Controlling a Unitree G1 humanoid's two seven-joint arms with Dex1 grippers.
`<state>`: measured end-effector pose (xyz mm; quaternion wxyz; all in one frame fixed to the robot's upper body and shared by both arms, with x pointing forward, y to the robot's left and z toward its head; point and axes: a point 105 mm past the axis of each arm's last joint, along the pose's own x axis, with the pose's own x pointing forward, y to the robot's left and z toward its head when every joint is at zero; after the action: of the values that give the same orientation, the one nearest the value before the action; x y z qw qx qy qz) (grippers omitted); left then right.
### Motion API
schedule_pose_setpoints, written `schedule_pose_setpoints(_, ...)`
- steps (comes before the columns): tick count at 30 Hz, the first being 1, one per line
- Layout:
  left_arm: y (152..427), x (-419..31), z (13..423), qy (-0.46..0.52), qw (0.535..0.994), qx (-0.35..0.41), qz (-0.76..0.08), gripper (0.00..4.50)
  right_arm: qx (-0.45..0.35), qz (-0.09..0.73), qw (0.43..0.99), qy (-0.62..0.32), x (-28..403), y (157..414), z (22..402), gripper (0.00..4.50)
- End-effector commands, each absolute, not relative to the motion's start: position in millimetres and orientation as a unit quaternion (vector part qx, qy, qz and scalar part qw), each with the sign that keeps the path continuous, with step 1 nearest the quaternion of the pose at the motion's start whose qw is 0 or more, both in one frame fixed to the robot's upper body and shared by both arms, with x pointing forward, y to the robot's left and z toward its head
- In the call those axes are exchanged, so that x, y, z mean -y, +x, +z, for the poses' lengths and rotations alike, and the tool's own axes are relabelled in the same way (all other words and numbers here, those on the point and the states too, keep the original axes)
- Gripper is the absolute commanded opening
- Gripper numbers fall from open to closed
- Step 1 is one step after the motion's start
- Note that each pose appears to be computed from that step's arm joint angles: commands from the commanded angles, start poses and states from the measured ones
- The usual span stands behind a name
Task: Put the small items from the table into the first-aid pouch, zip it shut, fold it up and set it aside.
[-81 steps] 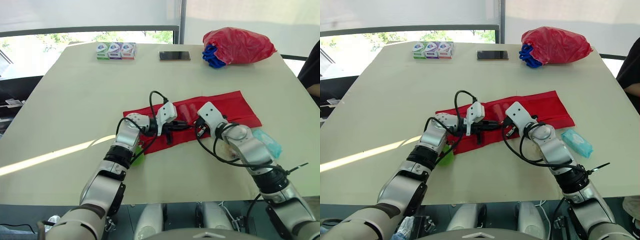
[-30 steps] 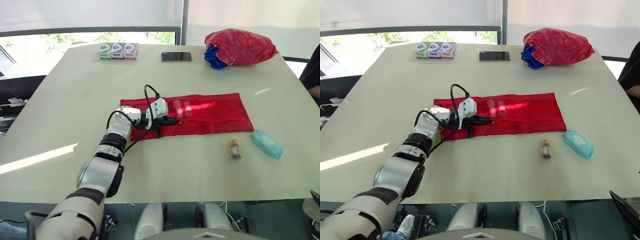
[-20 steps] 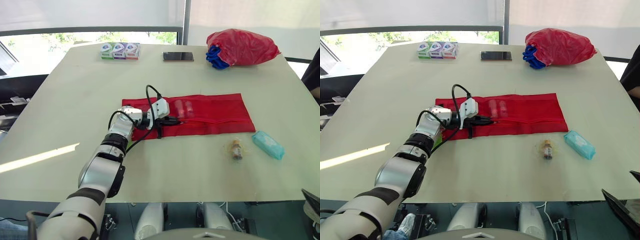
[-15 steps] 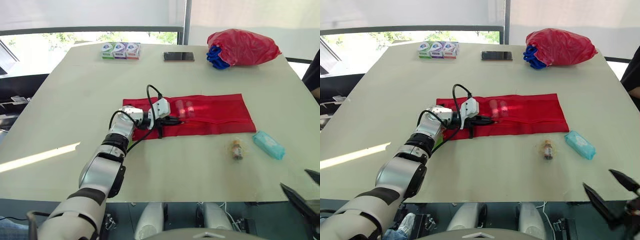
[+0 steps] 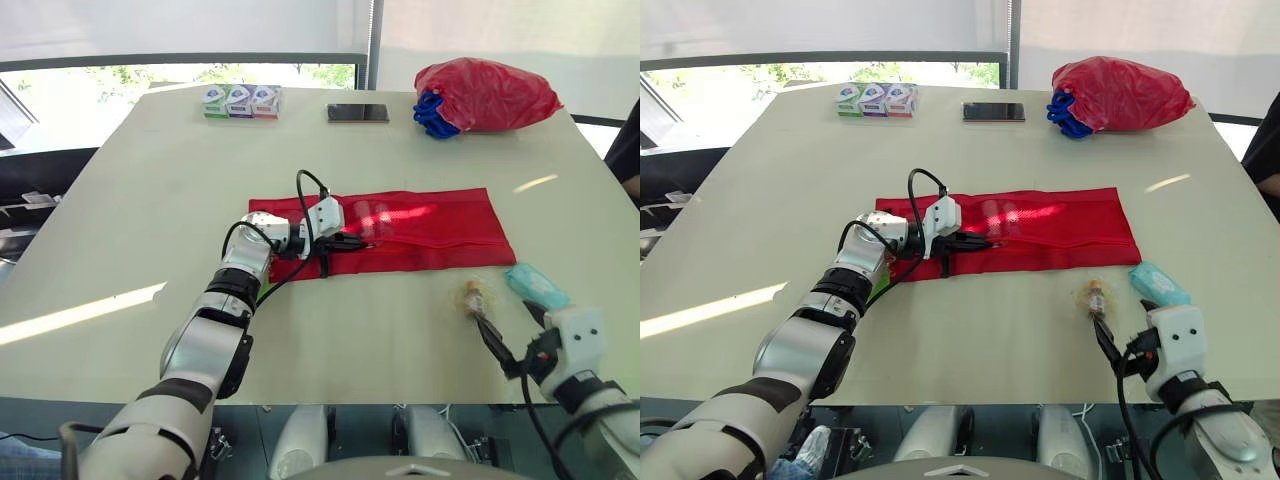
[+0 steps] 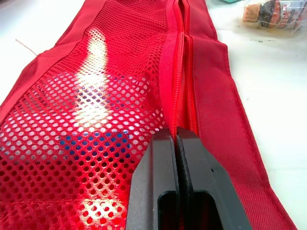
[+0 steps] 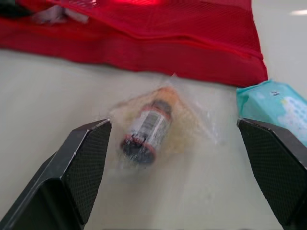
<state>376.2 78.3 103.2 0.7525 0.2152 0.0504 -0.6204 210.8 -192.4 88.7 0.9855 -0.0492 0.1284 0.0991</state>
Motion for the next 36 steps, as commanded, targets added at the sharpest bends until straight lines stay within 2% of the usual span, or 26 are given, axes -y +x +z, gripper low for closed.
schedule_pose_setpoints(1,376.4,-73.4,114.9,0.227,0.745,-0.029,-0.627,0.0,-0.138,0.097,0.985,-0.036,183.5,214.6,84.9,4.48)
schedule_pose_setpoints(9,378.4,-70.2,116.5,0.229,0.745,-0.027,-0.626,0.0,-0.157,0.106,0.981,-0.038,168.5,224.9,71.4,4.48)
schedule_pose_setpoints(10,378.3,-70.0,116.3,0.229,0.745,-0.026,-0.626,0.0,-0.157,0.101,0.982,-0.04,169.1,226.4,70.2,3.97)
schedule_pose_setpoints(11,378.3,-70.0,116.2,0.229,0.745,-0.026,-0.626,0.0,-0.157,0.097,0.982,-0.041,169.6,227.5,69.5,3.71)
schedule_pose_setpoints(14,378.6,-70.3,116.1,0.229,0.746,-0.025,-0.625,0.0,-0.156,0.095,0.982,-0.045,170.3,229.2,68.3,2.2)
schedule_pose_setpoints(15,378.7,-70.3,116.1,0.229,0.746,-0.025,-0.625,0.0,-0.157,0.092,0.982,-0.05,172.1,229.6,68.0,1.92)
schedule_pose_setpoints(16,378.7,-70.2,116.2,0.229,0.747,-0.024,-0.624,0.0,-0.155,0.093,0.982,-0.056,173.1,230.2,68.8,1.34)
schedule_pose_setpoints(19,378.4,-69.9,116.1,0.228,0.747,-0.023,-0.624,0.0,-0.143,0.096,0.983,-0.068,176.1,232.2,76.7,0.88)
schedule_pose_setpoints(27,375.0,-66.0,115.3,0.228,0.741,-0.017,-0.632,0.0,-0.126,0.213,0.964,-0.099,147.1,242.4,101.0,0.88)
schedule_pose_setpoints(31,372.7,-62.7,114.6,0.224,0.738,-0.015,-0.636,0.0,-0.153,0.284,0.941,-0.104,123.2,245.3,98.4,0.88)
schedule_pose_setpoints(36,368.1,-57.6,114.6,0.213,0.736,-0.008,-0.642,0.0,-0.17,0.281,0.938,-0.111,114.2,261.6,90.7,0.88)
